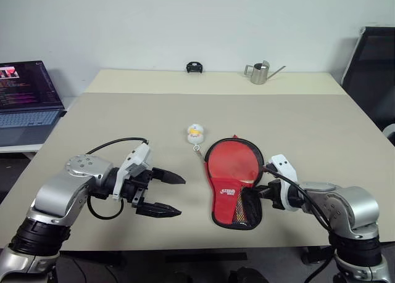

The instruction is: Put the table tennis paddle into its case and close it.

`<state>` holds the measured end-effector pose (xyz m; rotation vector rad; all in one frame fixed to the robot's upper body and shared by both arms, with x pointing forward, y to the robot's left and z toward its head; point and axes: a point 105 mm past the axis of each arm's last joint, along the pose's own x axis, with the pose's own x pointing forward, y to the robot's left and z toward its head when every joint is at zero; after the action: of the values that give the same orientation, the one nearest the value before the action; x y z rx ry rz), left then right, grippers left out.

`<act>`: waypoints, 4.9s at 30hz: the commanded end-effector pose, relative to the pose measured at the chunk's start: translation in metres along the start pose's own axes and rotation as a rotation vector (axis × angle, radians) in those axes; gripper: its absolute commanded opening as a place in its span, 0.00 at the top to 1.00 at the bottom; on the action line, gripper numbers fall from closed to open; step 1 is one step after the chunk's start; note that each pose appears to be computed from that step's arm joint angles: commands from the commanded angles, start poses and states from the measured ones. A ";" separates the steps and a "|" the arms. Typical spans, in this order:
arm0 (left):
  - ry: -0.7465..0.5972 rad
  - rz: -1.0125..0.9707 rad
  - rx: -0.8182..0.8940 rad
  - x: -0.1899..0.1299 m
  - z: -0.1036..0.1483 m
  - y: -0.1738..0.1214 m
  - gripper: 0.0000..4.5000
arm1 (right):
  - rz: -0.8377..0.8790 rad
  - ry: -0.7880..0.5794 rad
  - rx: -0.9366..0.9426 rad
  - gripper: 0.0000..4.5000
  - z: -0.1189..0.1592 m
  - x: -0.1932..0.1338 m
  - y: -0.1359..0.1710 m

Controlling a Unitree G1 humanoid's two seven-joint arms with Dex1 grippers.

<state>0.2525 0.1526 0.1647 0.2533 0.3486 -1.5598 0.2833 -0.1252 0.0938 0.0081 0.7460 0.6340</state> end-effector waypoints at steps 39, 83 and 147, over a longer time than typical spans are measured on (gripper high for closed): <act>-0.014 -0.065 0.066 0.007 0.008 -0.001 0.00 | -0.079 0.035 0.033 0.40 -0.031 -0.039 -0.013; -0.117 0.665 -0.018 -0.030 0.022 0.088 0.00 | 0.121 -0.323 -0.425 0.01 0.060 0.049 0.005; -0.110 0.631 -0.351 0.055 -0.033 0.164 0.95 | 0.122 -0.332 -0.351 0.00 0.036 0.069 0.020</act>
<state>0.4173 0.1105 0.1003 0.0253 0.4071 -0.8545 0.3354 -0.0560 0.0921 -0.1807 0.2575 0.8692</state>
